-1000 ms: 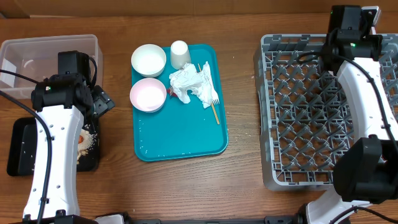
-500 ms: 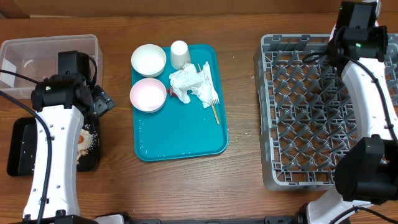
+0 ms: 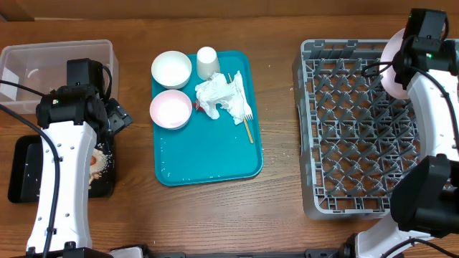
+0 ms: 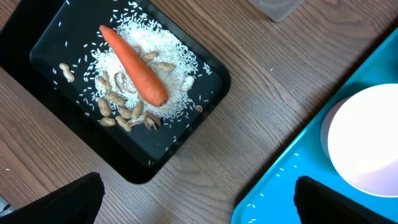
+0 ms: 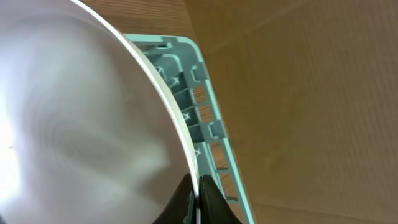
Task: Sort waste into correct bins and load items into the dishwasher rack
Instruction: 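Carry the plate right and stand it upright in the dish rack, then move the right gripper back to the front white bowl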
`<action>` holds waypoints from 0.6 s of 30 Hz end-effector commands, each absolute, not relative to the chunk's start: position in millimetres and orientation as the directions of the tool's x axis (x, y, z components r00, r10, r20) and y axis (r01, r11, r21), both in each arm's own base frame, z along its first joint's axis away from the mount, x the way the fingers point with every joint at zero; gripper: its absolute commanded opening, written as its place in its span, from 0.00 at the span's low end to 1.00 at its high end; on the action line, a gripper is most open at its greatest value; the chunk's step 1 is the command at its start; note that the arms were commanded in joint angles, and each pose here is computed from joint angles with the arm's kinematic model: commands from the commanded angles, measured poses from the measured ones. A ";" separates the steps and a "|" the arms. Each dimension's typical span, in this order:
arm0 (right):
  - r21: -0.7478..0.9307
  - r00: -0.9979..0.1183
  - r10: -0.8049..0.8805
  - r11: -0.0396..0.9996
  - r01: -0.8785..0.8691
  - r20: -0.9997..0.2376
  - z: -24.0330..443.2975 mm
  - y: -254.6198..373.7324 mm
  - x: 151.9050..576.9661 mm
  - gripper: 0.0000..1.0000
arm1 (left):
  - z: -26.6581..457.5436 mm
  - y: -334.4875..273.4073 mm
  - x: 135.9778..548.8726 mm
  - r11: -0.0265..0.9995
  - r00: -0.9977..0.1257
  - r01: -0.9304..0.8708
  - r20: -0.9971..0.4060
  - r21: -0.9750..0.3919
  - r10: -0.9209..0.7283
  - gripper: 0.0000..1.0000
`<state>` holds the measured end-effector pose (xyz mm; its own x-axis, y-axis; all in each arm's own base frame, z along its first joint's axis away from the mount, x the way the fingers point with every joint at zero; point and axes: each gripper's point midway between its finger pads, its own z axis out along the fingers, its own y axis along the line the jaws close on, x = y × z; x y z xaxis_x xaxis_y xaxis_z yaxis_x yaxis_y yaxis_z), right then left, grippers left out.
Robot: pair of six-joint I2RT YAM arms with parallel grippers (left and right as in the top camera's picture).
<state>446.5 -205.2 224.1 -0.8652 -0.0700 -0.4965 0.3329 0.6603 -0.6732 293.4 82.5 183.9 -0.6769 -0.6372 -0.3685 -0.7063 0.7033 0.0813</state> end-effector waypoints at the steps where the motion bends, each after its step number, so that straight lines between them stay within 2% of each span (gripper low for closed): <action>1: -0.661 -0.857 -0.079 0.674 0.330 -0.509 223.4 -199.5 449.3 0.08 | 188.5 83.3 295.3 0.709 -0.678 -0.701 -0.379 0.075 -0.630 1.00; 2: -0.657 -0.854 -0.077 0.676 0.334 -0.514 223.4 -197.2 450.2 0.15 | 188.5 83.3 295.3 0.709 -0.678 -0.701 -0.379 0.075 -0.630 1.00; 3: -0.651 -0.848 -0.068 0.675 0.349 -0.525 223.9 -195.5 450.6 0.29 | 188.5 83.3 295.3 0.709 -0.678 -0.701 -0.379 0.075 -0.630 1.00; 4: -0.652 -0.847 -0.070 0.672 0.350 -0.527 225.1 -193.5 451.1 0.45 | 188.5 83.3 295.3 0.709 -0.678 -0.701 -0.379 0.075 -0.630 1.00; 5: -0.655 -0.846 -0.077 0.672 0.347 -0.528 226.5 -189.6 452.4 0.65 | 188.5 83.3 295.3 0.709 -0.678 -0.701 -0.379 0.075 -0.630 1.00; 7: -0.652 -0.839 -0.094 0.677 0.342 -0.537 230.8 -181.4 455.2 0.78 | 188.5 83.3 295.3 0.709 -0.678 -0.701 -0.379 0.075 -0.630 1.00; 8: -0.649 -0.831 -0.106 0.680 0.340 -0.546 235.6 -175.0 457.7 0.94 | 188.5 83.3 295.3 0.709 -0.678 -0.701 -0.379 0.075 -0.630 1.00; 9: -0.646 -0.823 -0.117 0.683 0.340 -0.557 240.9 -169.5 459.4 1.00 | 188.5 83.3 295.3 0.709 -0.678 -0.701 -0.379 0.075 -0.630 1.00; 13: -0.608 -0.762 -0.151 0.706 0.362 -0.629 271.6 -139.9 465.6 1.00 | 188.5 83.3 295.3 0.709 -0.678 -0.701 -0.379 0.075 -0.630 1.00; 15: -0.536 -0.686 -0.135 0.735 0.415 -0.715 298.8 -118.0 465.9 1.00 | 188.5 83.3 295.3 0.709 -0.678 -0.701 -0.379 0.075 -0.630 1.00; 18: -0.449 -0.615 -0.119 0.790 0.416 -0.779 317.5 -87.2 464.0 1.00 | 188.5 83.3 295.3 0.709 -0.678 -0.701 -0.379 0.075 -0.630 1.00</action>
<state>471.2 -115.1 250.2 -0.7762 -0.1664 -0.6082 0.3136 0.7349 -0.6013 293.5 82.5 183.9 -0.6767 -0.6372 -0.3688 -0.7063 0.7033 0.0810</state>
